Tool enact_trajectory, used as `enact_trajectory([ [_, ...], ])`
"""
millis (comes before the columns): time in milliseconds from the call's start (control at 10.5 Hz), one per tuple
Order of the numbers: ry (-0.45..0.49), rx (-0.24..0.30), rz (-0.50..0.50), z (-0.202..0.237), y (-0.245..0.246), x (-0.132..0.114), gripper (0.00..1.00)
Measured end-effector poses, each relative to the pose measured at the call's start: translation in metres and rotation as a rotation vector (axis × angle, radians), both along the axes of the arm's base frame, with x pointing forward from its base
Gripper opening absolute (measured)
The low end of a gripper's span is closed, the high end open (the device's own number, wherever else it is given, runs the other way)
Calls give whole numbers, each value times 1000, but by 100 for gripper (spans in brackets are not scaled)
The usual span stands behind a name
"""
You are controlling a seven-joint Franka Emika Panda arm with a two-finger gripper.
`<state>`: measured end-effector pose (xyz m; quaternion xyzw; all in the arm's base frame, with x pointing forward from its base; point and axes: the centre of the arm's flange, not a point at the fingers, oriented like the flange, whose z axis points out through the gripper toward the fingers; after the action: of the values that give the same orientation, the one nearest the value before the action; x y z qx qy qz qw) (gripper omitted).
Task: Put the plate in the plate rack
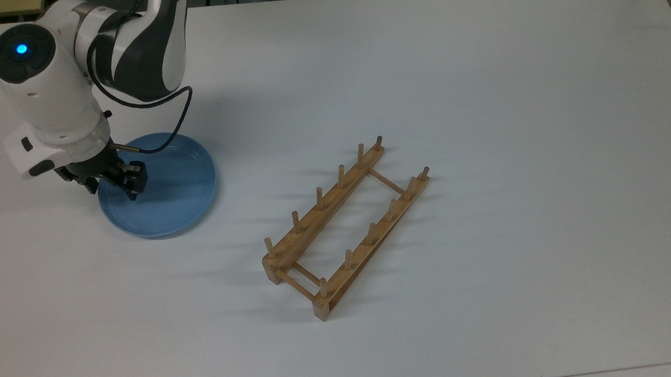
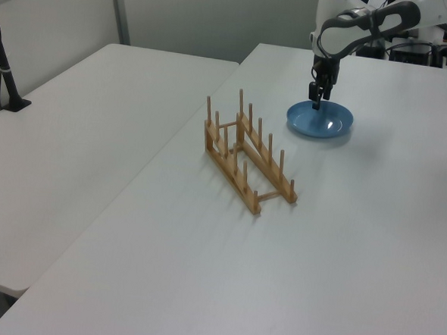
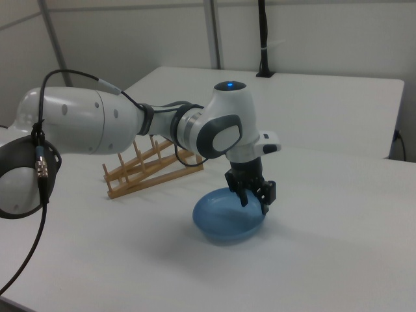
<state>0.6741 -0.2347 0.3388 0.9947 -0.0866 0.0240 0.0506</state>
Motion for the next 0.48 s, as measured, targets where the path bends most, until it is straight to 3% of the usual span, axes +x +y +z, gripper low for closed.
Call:
enact_trajectory([
  [475, 1, -6, 18, 10, -6, 0, 69],
])
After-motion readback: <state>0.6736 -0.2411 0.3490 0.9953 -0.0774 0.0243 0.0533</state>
